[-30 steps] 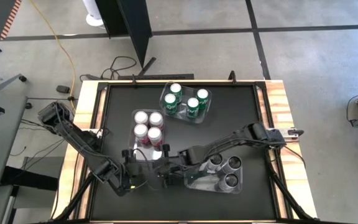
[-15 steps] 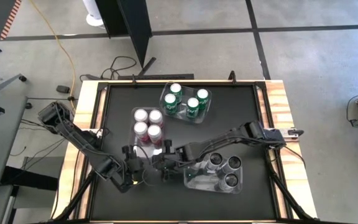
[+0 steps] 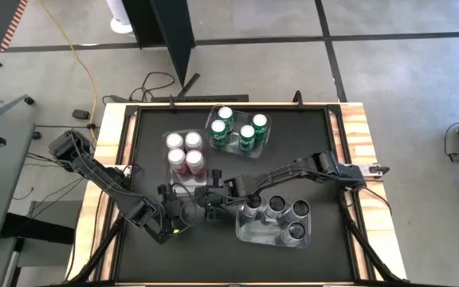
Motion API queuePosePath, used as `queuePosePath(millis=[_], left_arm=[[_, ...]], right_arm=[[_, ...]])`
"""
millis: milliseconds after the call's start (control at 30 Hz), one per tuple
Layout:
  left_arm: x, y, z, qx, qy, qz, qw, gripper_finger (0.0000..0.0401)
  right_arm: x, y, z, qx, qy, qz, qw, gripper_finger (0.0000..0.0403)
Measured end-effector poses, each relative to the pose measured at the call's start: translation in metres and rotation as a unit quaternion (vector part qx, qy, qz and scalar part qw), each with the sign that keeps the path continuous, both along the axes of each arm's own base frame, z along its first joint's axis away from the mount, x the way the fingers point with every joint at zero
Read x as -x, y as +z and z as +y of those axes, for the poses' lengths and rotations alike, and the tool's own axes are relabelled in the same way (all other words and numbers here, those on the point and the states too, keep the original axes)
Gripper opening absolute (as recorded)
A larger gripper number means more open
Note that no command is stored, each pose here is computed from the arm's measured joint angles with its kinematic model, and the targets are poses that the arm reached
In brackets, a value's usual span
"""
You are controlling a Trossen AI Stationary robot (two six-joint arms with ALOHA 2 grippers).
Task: Sort soda cans
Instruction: Move the middle transparent bin to the top left of the table
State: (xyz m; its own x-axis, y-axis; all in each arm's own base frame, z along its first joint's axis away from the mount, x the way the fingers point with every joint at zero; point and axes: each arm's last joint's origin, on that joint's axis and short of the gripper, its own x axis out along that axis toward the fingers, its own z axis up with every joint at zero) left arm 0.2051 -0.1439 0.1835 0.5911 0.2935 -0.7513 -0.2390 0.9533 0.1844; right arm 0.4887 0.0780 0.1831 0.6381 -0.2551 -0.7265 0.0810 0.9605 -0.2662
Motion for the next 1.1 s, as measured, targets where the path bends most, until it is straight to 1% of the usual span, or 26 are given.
queuePosePath(millis=[467,567,900,1100], left_arm=[[0.002,-0.003,0.018,-0.045,0.030,0.047,0.997,0.0000],[0.002,-0.003,0.019,-0.050,0.026,0.051,0.997,0.0000],[0.003,-0.003,0.017,-0.054,0.018,0.053,0.997,0.0000],[0.009,-0.004,0.007,-0.033,0.007,0.052,0.998,0.0000]], right_arm=[[-0.007,0.002,-0.028,0.012,-0.006,-0.015,1.000,0.0001],[-0.009,0.003,-0.037,0.012,-0.015,-0.019,1.000,0.0001],[-0.012,0.004,-0.070,0.010,-0.030,-0.025,0.999,0.0001],[-0.013,0.005,-0.086,0.000,-0.032,-0.029,0.999,0.0001]])
